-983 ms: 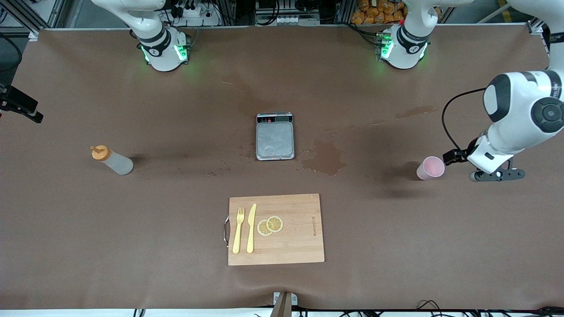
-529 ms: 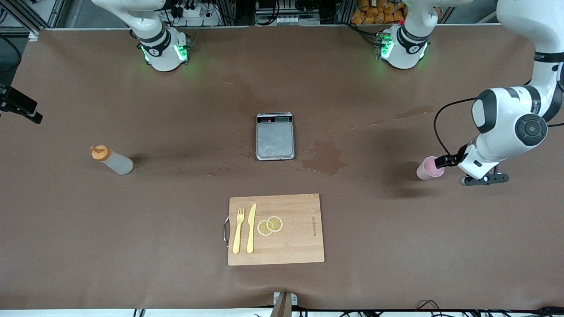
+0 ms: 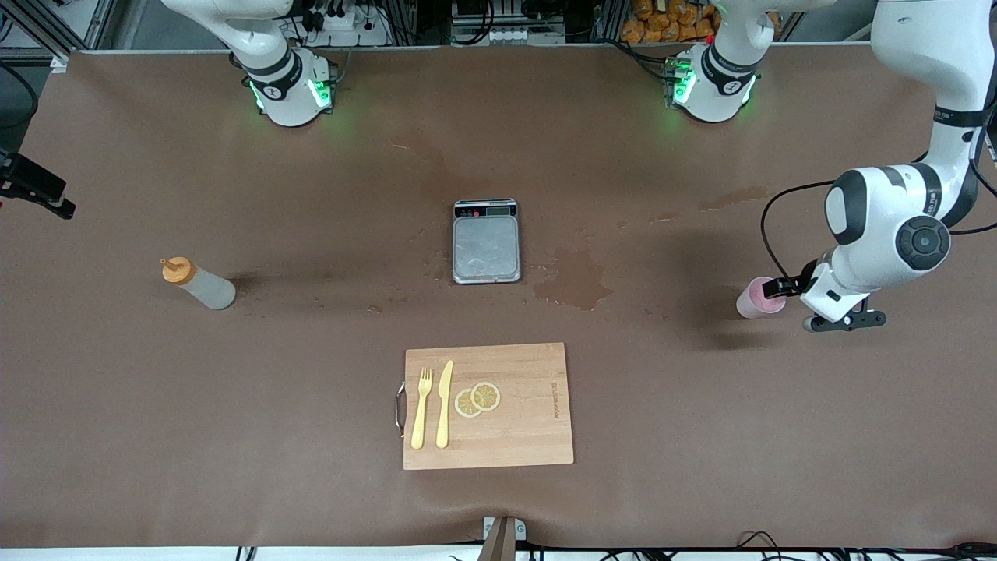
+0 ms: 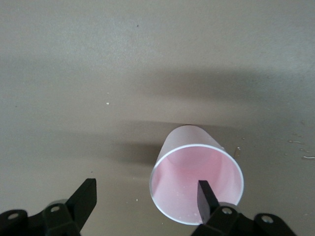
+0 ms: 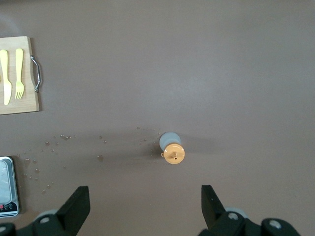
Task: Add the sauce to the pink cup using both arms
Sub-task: 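Lower the left gripper around the pink cup and close it, then lift the pink cup with the left gripper and carry it to the scale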
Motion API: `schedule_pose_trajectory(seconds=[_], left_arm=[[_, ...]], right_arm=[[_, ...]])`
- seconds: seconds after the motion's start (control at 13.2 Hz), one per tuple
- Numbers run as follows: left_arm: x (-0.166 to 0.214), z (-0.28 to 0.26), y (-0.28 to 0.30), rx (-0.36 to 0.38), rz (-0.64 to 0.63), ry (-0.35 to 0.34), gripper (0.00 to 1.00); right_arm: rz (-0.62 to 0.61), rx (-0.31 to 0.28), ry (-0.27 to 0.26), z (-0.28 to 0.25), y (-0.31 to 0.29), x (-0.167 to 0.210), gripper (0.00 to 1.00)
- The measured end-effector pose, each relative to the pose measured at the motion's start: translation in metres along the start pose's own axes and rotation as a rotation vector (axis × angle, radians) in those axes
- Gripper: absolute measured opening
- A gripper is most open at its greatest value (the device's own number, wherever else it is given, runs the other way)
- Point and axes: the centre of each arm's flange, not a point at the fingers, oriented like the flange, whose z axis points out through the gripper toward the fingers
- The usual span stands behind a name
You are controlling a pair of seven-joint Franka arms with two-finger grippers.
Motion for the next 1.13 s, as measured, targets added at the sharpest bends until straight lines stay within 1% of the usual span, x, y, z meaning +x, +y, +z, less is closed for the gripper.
schedule_pose_trajectory(seconds=[0.08, 0.15, 0.23, 0.45, 0.68, 0.76, 0.98, 1.13], left_arm=[[0.0, 0.003, -0.001, 0.0, -0.002, -0.005, 0.81], [0.0, 0.006, -0.001, 0.001, -0.002, -0.01, 0.81], [0.0, 0.009, -0.001, 0.001, -0.002, -0.014, 0.73], [0.0, 0.012, 0.0, -0.004, -0.006, -0.019, 0.37], [0.001, 0.011, 0.003, -0.029, -0.024, -0.015, 0.04], [0.002, 0.007, 0.004, -0.032, -0.022, -0.008, 0.03], [0.007, -0.008, 0.013, -0.038, -0.007, 0.023, 0.03], [0.008, -0.033, 0.039, -0.052, 0.038, 0.058, 0.03]], right_arm=[[0.001, 0.0, 0.0, 0.0, 0.001, 0.0, 1.0], [0.002, 0.0, 0.0, 0.0, 0.001, 0.0, 1.0], [0.002, 0.0, 0.0, 0.0, 0.001, 0.0, 1.0], [0.002, 0.0, 0.0, 0.0, 0.001, 0.0, 1.0], [0.003, -0.001, 0.0, 0.0, 0.002, 0.0, 1.0], [0.003, -0.001, -0.001, 0.001, 0.002, 0.0, 1.0], [0.002, -0.001, -0.002, 0.002, 0.001, 0.001, 1.0], [0.002, -0.001, -0.001, 0.002, 0.001, 0.002, 1.0]])
